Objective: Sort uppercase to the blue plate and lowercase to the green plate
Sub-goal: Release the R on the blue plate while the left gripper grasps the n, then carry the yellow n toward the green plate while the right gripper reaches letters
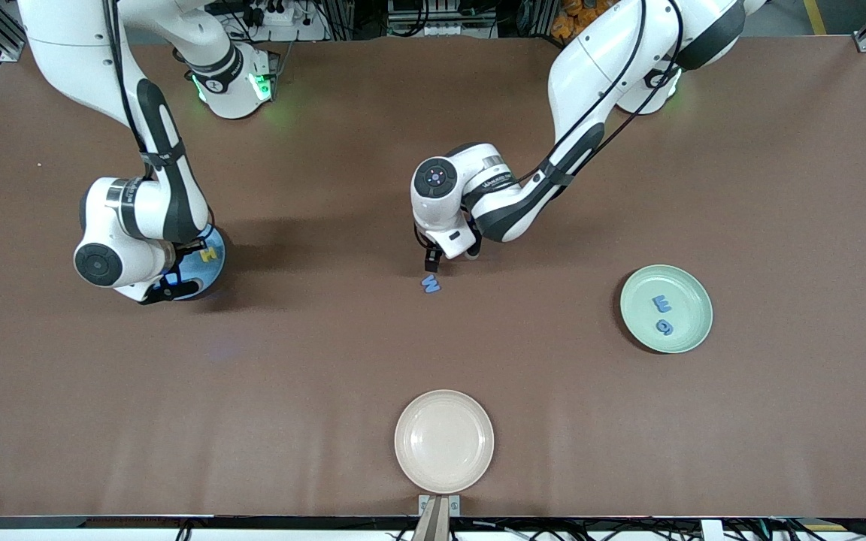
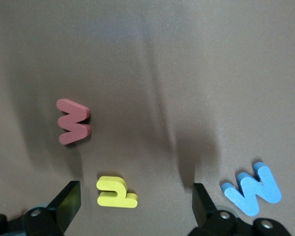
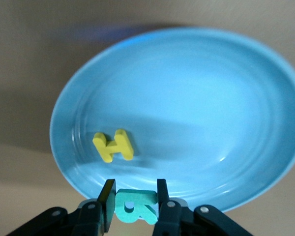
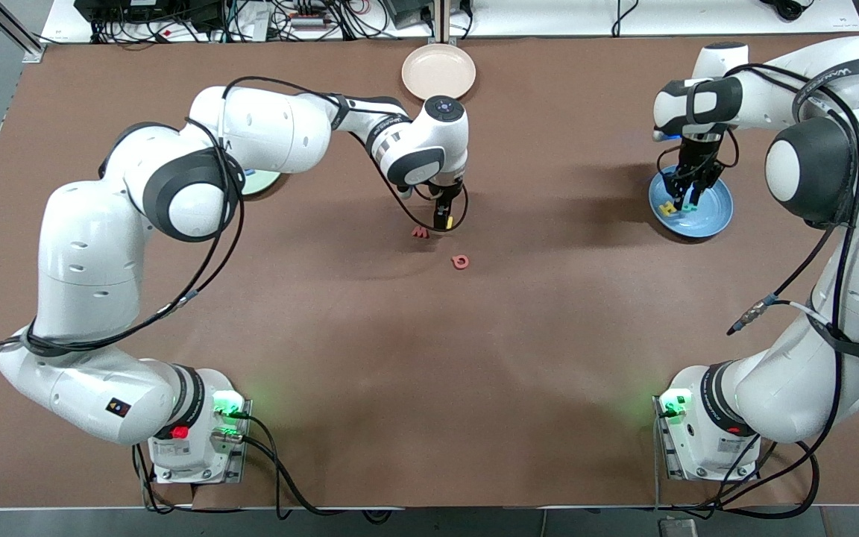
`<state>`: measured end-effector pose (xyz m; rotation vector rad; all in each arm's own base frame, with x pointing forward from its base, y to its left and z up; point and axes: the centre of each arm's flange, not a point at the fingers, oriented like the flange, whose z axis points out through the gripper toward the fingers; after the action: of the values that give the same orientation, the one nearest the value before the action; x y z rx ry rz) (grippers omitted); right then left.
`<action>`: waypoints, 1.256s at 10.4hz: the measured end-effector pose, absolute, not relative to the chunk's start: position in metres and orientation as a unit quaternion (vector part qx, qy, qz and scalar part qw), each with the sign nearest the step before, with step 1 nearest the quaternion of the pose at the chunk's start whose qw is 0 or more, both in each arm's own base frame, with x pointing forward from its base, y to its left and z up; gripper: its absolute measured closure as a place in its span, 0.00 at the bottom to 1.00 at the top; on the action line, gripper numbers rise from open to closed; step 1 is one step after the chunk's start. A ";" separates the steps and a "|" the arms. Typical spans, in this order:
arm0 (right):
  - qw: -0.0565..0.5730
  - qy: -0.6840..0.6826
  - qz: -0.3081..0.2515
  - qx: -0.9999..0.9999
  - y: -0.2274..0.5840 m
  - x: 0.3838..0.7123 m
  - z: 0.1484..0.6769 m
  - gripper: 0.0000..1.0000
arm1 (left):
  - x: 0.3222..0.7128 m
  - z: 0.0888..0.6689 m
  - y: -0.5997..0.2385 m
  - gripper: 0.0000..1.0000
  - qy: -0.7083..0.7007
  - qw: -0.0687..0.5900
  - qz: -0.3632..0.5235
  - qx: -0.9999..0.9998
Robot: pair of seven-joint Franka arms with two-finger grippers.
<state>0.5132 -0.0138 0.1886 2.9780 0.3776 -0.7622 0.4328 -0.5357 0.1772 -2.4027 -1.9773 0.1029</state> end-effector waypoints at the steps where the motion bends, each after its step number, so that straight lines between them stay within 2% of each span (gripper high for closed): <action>1: 0.016 0.124 -0.251 0.960 -0.016 0.508 0.185 0.62 | 0.431 0.177 -0.537 0.00 -0.635 0.014 0.034 -0.772; 2: 0.012 0.123 -0.252 0.960 -0.021 0.507 0.184 0.53 | 0.429 0.177 -0.539 0.00 -0.634 0.014 0.034 -0.772; 4: 0.011 0.122 -0.249 0.961 -0.023 0.507 0.185 0.24 | 0.423 0.177 -0.544 0.00 -0.631 0.015 0.034 -0.775; 5: 0.010 0.122 -0.248 0.961 -0.023 0.508 0.186 0.14 | 0.421 0.177 -0.545 0.00 -0.631 0.015 0.034 -0.775; 9: 0.006 0.103 -0.228 0.968 -0.001 0.526 0.216 0.15 | 0.421 0.168 -0.542 0.00 -0.632 0.021 0.034 -0.774; 13: 0.008 0.079 -0.208 0.975 0.088 0.538 0.252 0.22 | 0.422 0.164 -0.541 0.00 -0.633 0.022 0.035 -0.773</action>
<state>0.5378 0.0876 0.2522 3.0469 0.2466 -0.6496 0.4221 -0.5411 0.1639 -2.3943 -1.9614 0.1075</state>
